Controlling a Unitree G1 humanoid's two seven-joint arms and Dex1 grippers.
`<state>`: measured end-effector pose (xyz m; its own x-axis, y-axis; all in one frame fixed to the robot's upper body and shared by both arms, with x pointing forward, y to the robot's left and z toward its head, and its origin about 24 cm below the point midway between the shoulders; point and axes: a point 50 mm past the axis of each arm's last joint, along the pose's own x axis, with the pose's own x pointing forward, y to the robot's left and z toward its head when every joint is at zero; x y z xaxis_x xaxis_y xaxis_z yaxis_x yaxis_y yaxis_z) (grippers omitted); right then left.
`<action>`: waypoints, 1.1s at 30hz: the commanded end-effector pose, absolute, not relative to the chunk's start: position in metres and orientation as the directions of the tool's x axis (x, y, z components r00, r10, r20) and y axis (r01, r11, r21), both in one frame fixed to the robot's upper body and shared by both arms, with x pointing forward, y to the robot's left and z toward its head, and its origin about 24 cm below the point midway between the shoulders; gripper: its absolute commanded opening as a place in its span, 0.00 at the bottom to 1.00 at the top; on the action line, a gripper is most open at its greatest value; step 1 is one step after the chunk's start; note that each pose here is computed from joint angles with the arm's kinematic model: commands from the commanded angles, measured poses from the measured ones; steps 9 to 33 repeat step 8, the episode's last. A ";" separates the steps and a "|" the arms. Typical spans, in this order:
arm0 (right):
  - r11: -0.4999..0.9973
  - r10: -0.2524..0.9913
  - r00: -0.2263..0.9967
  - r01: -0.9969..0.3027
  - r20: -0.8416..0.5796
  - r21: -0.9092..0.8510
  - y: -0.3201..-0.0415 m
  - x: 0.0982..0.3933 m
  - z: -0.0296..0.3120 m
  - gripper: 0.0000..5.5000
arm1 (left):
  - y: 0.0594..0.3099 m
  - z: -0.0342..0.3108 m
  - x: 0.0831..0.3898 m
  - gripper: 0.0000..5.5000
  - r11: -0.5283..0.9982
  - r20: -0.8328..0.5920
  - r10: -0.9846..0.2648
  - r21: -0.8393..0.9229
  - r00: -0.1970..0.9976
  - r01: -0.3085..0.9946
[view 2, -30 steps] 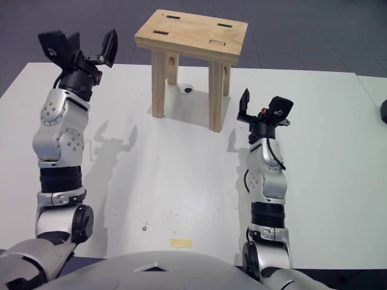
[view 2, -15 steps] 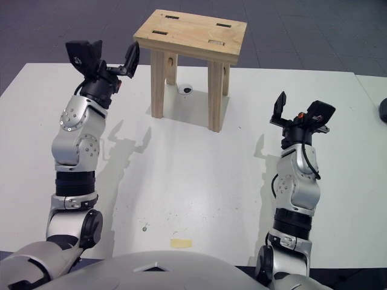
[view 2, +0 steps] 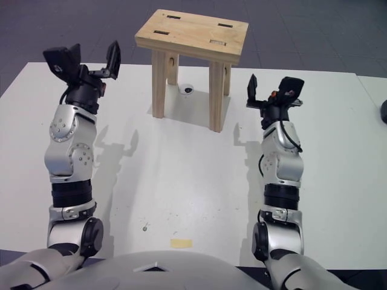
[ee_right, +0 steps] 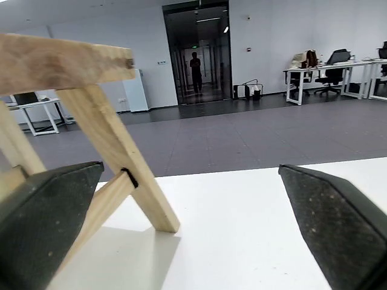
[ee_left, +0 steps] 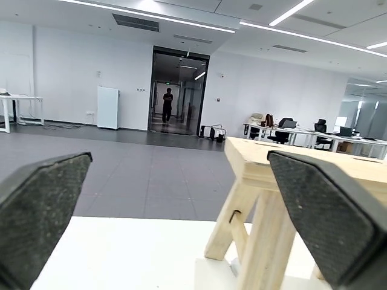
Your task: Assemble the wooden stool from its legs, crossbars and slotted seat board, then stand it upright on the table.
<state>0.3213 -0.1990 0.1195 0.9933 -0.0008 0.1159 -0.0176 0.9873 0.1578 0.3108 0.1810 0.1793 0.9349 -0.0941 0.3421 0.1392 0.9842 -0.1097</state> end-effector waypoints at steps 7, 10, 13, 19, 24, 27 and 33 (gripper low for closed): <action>0.987 -0.001 0.993 -0.018 0.116 0.160 -0.178 0.309 0.106 0.98 | 0.212 0.190 0.316 0.98 0.994 0.329 -0.073 -0.052 0.941 0.095; 0.987 -0.002 0.993 -0.018 0.121 0.162 -0.174 0.308 0.105 0.98 | 0.215 0.191 0.317 0.98 0.994 0.327 -0.079 -0.045 0.942 0.099; 0.987 -0.002 0.993 -0.018 0.121 0.162 -0.174 0.308 0.105 0.98 | 0.215 0.191 0.317 0.98 0.994 0.327 -0.079 -0.045 0.942 0.099; 0.987 -0.002 0.993 -0.018 0.121 0.162 -0.174 0.308 0.105 0.98 | 0.215 0.191 0.317 0.98 0.994 0.327 -0.079 -0.045 0.942 0.099; 0.987 -0.002 0.993 -0.018 0.121 0.162 -0.174 0.308 0.105 0.98 | 0.215 0.191 0.317 0.98 0.994 0.327 -0.079 -0.045 0.942 0.099; 0.987 -0.002 0.993 -0.018 0.121 0.162 -0.174 0.308 0.105 0.98 | 0.215 0.191 0.317 0.98 0.994 0.327 -0.079 -0.045 0.942 0.099; 0.987 -0.002 0.993 -0.018 0.121 0.162 -0.174 0.308 0.105 0.98 | 0.215 0.191 0.317 0.98 0.994 0.327 -0.079 -0.045 0.942 0.099</action>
